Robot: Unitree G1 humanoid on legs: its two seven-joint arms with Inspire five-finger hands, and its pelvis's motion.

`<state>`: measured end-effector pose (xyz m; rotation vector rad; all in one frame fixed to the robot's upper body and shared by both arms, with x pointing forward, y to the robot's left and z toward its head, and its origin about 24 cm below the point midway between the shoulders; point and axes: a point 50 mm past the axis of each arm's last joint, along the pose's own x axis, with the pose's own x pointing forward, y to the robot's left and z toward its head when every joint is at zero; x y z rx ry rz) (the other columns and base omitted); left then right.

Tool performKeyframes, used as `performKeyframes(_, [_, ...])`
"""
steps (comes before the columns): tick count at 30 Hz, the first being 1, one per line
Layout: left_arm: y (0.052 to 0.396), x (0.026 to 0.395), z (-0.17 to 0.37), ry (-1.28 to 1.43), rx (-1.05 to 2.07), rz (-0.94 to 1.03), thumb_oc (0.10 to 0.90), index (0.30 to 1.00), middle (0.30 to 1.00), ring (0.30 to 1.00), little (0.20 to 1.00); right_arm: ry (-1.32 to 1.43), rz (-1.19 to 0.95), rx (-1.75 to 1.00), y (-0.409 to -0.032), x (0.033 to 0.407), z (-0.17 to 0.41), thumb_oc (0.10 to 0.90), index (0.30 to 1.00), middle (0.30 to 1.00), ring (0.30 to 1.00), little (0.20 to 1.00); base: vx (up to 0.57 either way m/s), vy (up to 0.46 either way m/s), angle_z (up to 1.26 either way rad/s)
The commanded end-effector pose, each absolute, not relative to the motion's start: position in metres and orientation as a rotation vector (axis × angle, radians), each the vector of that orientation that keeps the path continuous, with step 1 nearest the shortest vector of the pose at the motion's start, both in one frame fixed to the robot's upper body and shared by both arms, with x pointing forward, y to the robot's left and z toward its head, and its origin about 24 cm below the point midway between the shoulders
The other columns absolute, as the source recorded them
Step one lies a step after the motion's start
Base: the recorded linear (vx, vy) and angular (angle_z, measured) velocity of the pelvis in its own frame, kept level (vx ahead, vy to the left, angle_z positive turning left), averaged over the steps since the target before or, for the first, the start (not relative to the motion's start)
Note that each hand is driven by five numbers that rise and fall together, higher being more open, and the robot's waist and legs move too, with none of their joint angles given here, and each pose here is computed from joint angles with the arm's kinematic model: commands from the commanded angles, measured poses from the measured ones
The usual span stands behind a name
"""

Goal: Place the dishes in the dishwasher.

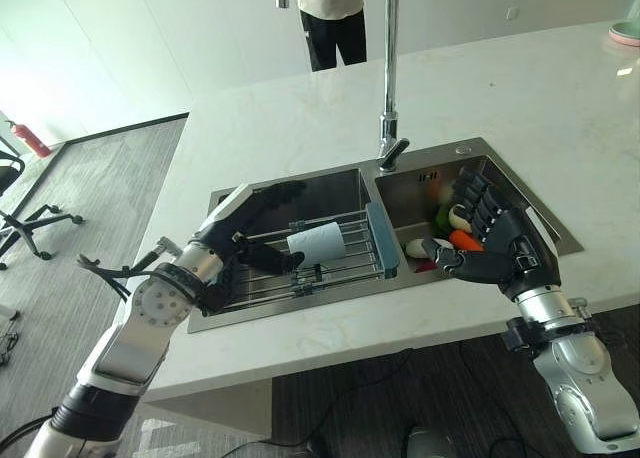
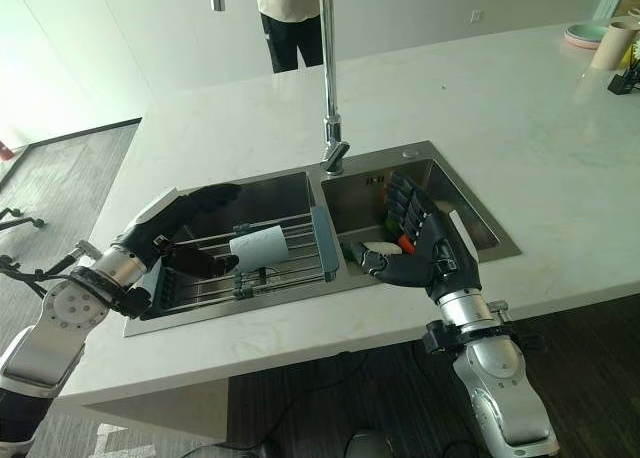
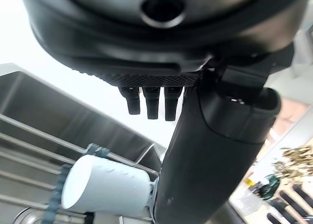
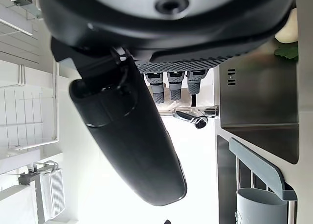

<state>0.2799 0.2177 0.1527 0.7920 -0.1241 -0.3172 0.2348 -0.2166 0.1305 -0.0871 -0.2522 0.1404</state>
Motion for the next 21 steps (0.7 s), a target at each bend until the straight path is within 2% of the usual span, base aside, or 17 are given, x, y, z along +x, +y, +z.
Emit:
performKeyframes(1, [0.209, 0.29, 0.207, -0.322, 0.881, -0.278, 0.8, 0.9, 0.9, 0.9, 0.9, -0.543, 0.178, -0.113, -0.208, 0.24, 0.185, 0.8, 0.9, 0.9, 0.9, 0.9, -0.03, 0.037, -0.12])
performKeyframes(12, [0.211, 0.308, 0.196, -0.18, 0.911, -0.339, 0.8, 0.9, 0.9, 0.9, 0.9, -0.532, 0.172, -0.131, -0.213, 0.243, 0.185, 0.8, 0.9, 0.9, 0.9, 0.9, -0.01, 0.013, -0.02])
performKeyframes(21, [0.216, 0.313, 0.191, -0.164, 0.941, -0.312, 0.8, 0.9, 0.9, 0.9, 0.9, -0.538, 0.176, -0.13, -0.213, 0.244, 0.186, 0.8, 0.9, 0.9, 0.9, 0.9, 0.01, 0.016, -0.04])
